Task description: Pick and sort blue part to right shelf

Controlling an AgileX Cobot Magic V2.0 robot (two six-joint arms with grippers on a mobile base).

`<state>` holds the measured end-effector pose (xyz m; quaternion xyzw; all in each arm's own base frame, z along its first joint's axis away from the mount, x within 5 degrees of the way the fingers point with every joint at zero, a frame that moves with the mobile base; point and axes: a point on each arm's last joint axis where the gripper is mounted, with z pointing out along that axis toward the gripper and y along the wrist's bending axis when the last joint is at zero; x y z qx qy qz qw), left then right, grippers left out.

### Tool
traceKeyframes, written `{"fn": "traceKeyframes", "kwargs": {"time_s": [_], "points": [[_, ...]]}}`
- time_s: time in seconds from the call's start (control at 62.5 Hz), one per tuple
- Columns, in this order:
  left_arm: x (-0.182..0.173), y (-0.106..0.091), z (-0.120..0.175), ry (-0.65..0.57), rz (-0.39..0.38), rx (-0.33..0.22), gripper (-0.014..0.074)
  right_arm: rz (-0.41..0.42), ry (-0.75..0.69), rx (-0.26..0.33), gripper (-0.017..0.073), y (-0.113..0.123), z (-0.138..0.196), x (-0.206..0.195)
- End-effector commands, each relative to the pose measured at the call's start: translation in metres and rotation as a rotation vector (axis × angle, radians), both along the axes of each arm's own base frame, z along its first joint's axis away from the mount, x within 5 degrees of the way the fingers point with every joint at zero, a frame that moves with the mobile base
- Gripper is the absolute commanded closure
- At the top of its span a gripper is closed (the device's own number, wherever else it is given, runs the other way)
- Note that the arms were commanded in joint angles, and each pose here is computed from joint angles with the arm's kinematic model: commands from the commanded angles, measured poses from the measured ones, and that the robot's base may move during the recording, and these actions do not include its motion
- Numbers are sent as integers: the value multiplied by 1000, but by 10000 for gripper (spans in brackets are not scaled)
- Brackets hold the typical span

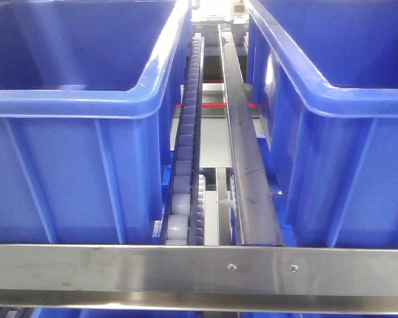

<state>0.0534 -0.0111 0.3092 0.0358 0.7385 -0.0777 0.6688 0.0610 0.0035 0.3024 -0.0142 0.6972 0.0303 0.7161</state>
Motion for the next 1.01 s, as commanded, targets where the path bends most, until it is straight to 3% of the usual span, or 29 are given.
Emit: {"fn": "traceKeyframes", "kwargs": {"time_s": [0.0,0.895,0.991], "points": [[-1,1,17,-101,9,-18,262,-6,-116,-8,131,0,17,-2],[-1,1,22,-153,12,-44,262,-6,-117,-8,131,0,17,-2],[2,1,24,-142,8,-20,262,-6,-102,-9,131,0,16,-1]]}}
